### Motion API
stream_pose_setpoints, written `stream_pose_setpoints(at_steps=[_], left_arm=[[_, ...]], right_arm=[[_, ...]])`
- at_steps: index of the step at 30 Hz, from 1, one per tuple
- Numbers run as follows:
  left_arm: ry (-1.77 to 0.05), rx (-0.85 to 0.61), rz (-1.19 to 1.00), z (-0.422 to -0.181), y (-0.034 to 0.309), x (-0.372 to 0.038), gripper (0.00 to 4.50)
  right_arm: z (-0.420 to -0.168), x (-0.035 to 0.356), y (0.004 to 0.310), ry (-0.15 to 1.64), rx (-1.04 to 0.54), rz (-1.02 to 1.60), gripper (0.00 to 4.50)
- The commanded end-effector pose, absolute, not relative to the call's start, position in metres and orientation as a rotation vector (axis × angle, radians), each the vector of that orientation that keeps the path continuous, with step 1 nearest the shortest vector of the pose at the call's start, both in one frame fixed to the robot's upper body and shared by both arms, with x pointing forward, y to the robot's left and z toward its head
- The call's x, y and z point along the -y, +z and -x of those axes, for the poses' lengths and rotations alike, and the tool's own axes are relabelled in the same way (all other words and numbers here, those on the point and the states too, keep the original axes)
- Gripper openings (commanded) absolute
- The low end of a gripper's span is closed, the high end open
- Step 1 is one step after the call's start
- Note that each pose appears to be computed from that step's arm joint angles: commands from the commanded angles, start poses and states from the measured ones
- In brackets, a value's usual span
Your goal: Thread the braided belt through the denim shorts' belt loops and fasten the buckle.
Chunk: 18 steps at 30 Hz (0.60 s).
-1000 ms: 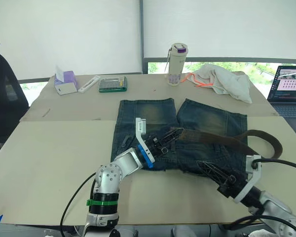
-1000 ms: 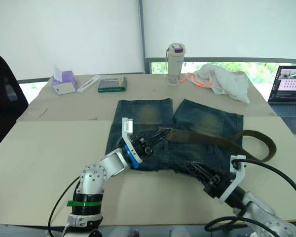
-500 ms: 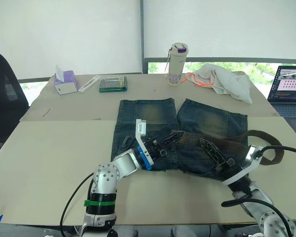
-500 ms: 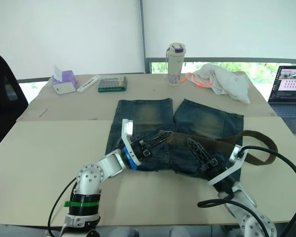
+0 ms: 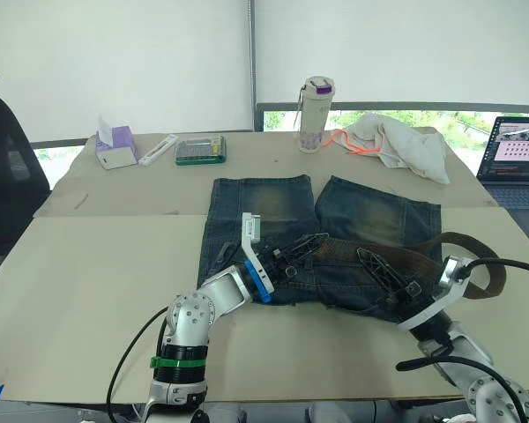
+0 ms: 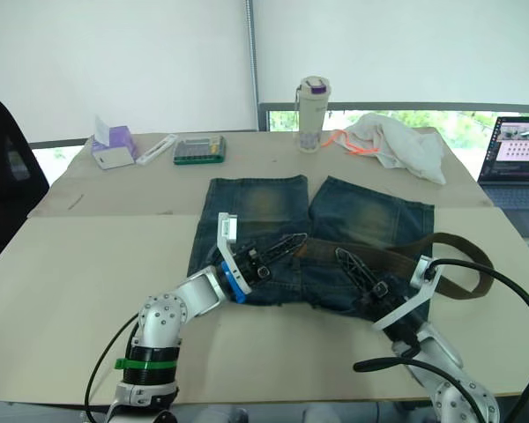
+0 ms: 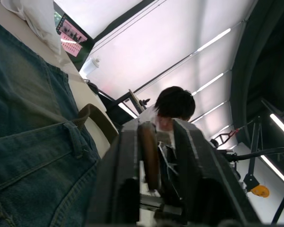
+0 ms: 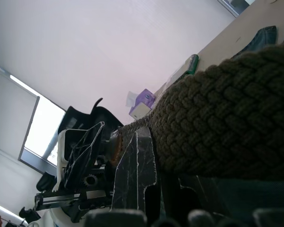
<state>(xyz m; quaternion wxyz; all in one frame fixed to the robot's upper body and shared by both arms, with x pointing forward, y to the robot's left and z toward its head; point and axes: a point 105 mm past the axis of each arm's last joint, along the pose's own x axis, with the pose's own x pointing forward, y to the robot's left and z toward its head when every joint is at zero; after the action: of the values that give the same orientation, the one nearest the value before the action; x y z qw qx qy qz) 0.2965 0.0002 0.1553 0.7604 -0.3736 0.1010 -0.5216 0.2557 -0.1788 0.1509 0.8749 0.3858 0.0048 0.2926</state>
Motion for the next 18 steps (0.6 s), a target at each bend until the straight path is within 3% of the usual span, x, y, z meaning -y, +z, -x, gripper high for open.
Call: stream_pose_setpoints(at_steps=[1,3,7,13,18], left_arm=[[-1.176,-0.084,0.536,-0.286,0.164,-0.005,2.90],[-1.203,-0.018,0.322,-0.276,0.161,-0.012,3.25],[-1.228,0.096,0.065,-0.265,0.157,-0.022,4.47],[-1.167,0.204,-0.121,-0.265,0.162,-0.037,4.47],[-1.185,0.205,-0.172,-0.264,0.157,-0.040,4.47]], right_arm=[[-0.263,0.217,0.162,0.513,0.039,-0.724,0.00],[-0.271,0.245,0.157,0.431,0.007,-0.683,0.00],[-0.284,0.276,0.149,0.345,-0.052,-0.641,0.00],[-0.297,0.305,0.145,0.320,-0.140,-0.553,0.00],[-0.289,0.322,0.160,0.380,-0.166,-0.602,0.00]])
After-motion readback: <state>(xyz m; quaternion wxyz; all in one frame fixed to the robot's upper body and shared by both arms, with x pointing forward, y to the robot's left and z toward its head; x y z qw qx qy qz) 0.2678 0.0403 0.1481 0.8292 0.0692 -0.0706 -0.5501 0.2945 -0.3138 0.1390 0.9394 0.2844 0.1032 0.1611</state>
